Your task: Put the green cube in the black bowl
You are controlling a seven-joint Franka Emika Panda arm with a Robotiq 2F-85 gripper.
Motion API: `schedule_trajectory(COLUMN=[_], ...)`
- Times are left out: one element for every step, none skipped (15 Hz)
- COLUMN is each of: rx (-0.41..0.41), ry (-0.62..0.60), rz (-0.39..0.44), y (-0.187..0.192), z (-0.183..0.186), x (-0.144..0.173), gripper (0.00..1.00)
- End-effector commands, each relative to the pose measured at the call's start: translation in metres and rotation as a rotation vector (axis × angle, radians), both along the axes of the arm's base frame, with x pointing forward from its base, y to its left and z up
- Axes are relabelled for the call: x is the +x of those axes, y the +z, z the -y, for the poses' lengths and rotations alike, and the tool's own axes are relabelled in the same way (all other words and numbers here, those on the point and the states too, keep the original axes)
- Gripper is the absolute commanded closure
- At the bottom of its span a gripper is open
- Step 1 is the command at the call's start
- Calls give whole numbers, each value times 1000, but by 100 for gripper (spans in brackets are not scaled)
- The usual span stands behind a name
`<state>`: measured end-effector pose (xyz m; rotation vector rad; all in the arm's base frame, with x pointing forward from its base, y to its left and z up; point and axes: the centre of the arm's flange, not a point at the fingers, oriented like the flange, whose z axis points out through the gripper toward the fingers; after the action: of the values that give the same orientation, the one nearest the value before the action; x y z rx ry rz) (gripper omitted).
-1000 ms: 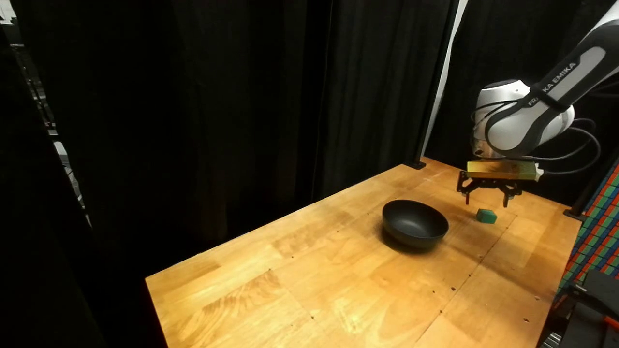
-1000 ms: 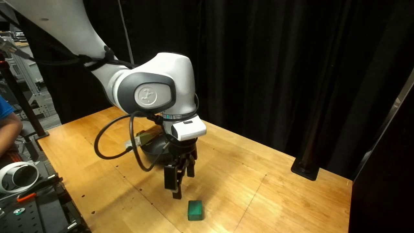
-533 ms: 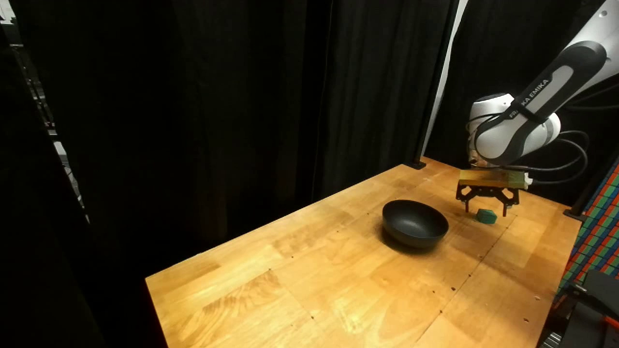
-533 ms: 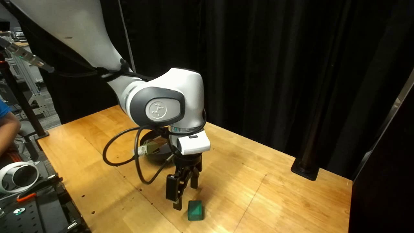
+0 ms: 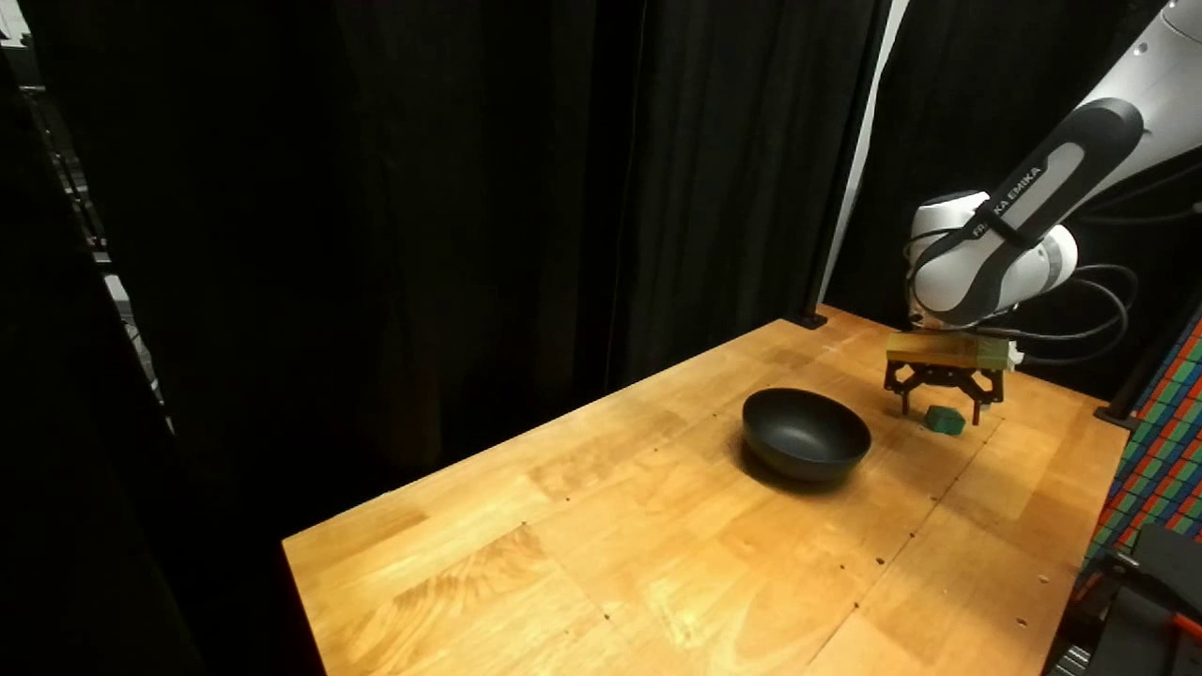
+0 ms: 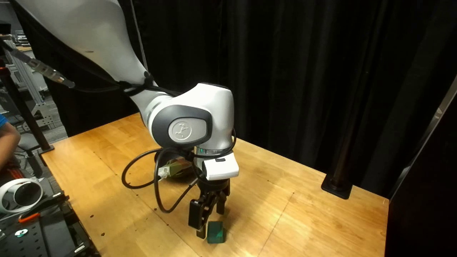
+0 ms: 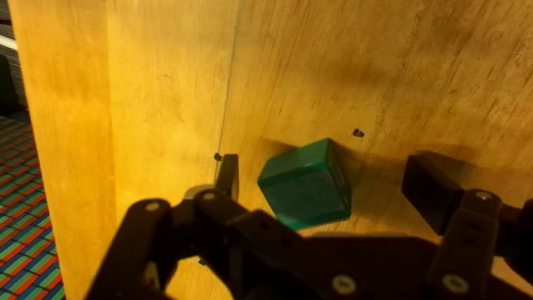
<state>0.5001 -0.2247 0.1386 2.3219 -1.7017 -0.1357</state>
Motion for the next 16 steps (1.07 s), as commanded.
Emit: schedule_trajectory(rx=[14, 17, 18, 23, 28, 29, 34, 45, 52, 52, 61, 74, 83, 94, 100, 115], ry=[-18, -24, -30, -31, -33, -34, -33, -35, -37, -38, -40, -45, -54, -55, -62, -67], rz=[9, 11, 13, 14, 15, 18, 18, 11, 2, -11, -23, -31, -31, -28, -8, 12], y=[-2, -3, -4, -4, -4, -5, -5, -5, -1, 5, 14, 25, 39, 51, 68, 82], z=[18, 21, 24, 26, 28, 29, 30, 31, 29, 26, 23, 21, 16, 12, 4, -3], x=[9, 9, 9, 9, 9, 8, 8, 7, 7, 7, 9, 10, 12, 14, 17, 21], gripper=[0, 0, 18, 26, 34, 42, 51, 58, 65, 66, 67, 67, 68, 69, 69, 69])
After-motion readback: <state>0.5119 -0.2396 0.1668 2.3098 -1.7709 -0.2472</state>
